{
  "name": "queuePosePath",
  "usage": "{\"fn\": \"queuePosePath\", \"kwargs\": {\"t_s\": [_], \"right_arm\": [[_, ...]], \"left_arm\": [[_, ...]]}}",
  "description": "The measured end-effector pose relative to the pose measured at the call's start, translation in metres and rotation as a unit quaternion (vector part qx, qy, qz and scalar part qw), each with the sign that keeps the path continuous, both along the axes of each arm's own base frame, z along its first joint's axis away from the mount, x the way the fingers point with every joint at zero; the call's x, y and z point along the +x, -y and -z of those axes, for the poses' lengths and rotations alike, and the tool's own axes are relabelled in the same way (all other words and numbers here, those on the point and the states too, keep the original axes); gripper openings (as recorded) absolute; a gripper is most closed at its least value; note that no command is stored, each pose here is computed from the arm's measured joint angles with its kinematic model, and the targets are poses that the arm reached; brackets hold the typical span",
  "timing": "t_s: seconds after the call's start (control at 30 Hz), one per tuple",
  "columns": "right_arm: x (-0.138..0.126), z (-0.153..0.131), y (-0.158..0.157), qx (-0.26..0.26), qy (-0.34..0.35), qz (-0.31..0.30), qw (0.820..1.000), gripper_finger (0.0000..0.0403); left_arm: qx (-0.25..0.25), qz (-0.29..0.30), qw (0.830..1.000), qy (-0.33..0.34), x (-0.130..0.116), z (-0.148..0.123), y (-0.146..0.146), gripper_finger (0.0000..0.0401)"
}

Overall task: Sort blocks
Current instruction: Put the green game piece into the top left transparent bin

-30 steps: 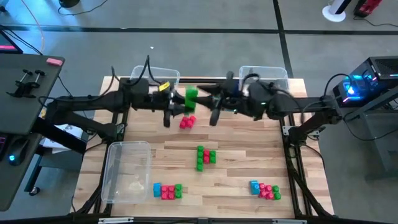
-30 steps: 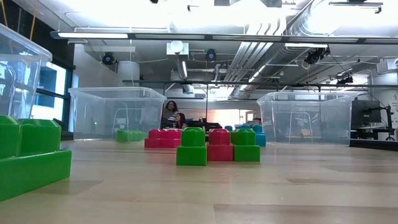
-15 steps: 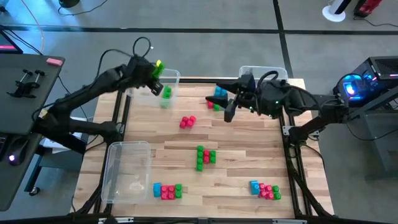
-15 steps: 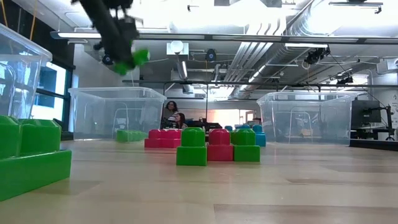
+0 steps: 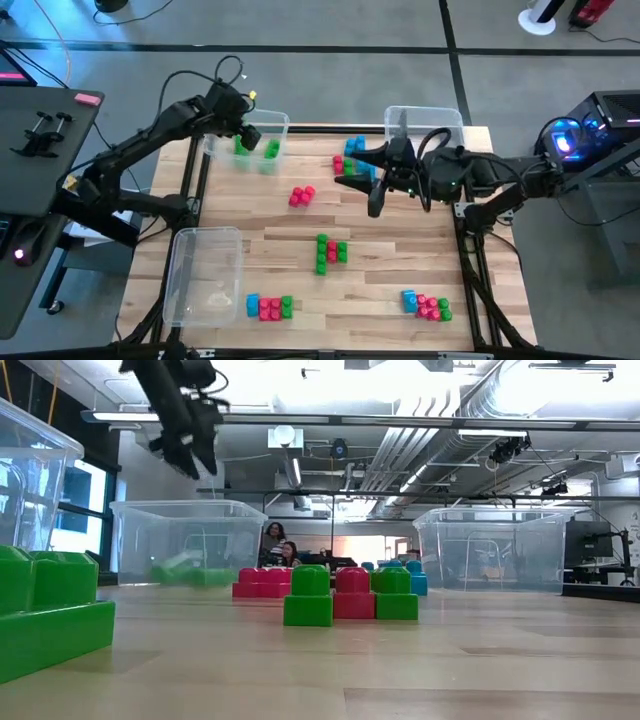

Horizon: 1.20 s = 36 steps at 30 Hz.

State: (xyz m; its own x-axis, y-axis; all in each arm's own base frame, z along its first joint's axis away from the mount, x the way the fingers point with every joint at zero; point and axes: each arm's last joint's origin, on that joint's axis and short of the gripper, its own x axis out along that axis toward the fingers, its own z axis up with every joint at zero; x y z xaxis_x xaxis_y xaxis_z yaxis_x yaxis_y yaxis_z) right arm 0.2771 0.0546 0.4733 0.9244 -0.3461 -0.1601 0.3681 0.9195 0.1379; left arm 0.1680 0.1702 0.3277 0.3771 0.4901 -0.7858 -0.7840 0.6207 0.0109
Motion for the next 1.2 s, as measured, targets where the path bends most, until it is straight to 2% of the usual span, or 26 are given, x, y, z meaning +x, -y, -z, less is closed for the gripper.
{"fn": "queuePosePath", "kwargs": {"t_s": [0.1,0.17,0.27,0.4,0.53,0.67,0.83,1.03,1.2], "right_arm": [[0.002,0.004,-0.001,0.034,-0.004,-0.012,0.999,0.0181],[0.009,0.011,0.0,0.078,-0.012,-0.017,0.997,0.0181],[0.034,0.038,-0.002,0.147,-0.069,-0.042,0.986,0.0181],[0.076,0.094,-0.007,0.232,-0.175,-0.043,0.956,0.0181],[0.114,0.163,-0.01,0.304,-0.277,0.018,0.911,0.0181],[0.138,0.227,-0.007,0.352,-0.347,0.097,0.864,0.0181],[0.153,0.284,-0.002,0.397,-0.381,0.177,0.816,0.0181],[0.156,0.311,-0.001,0.425,-0.389,0.234,0.783,0.0181],[0.158,0.322,-0.004,0.432,-0.393,0.244,0.774,0.0181]], "left_arm": [[-0.053,0.044,0.99,0.121,0.0,-0.02,0.014,0.0277],[-0.067,0.109,0.97,0.207,0.002,-0.035,0.031,0.0278],[-0.07,0.19,0.938,0.28,0.005,-0.047,0.062,0.0279],[-0.065,0.253,0.898,0.353,0.003,-0.051,0.1,0.0279],[-0.073,0.258,0.873,0.407,0.003,-0.044,0.123,0.028],[-0.077,0.255,0.859,0.438,0.004,-0.041,0.132,0.028],[-0.088,0.258,0.857,0.436,0.006,-0.039,0.135,0.028],[-0.103,0.261,0.854,0.439,0.006,-0.039,0.136,0.028],[-0.112,0.274,0.849,0.439,0.006,-0.039,0.137,0.028]]}}
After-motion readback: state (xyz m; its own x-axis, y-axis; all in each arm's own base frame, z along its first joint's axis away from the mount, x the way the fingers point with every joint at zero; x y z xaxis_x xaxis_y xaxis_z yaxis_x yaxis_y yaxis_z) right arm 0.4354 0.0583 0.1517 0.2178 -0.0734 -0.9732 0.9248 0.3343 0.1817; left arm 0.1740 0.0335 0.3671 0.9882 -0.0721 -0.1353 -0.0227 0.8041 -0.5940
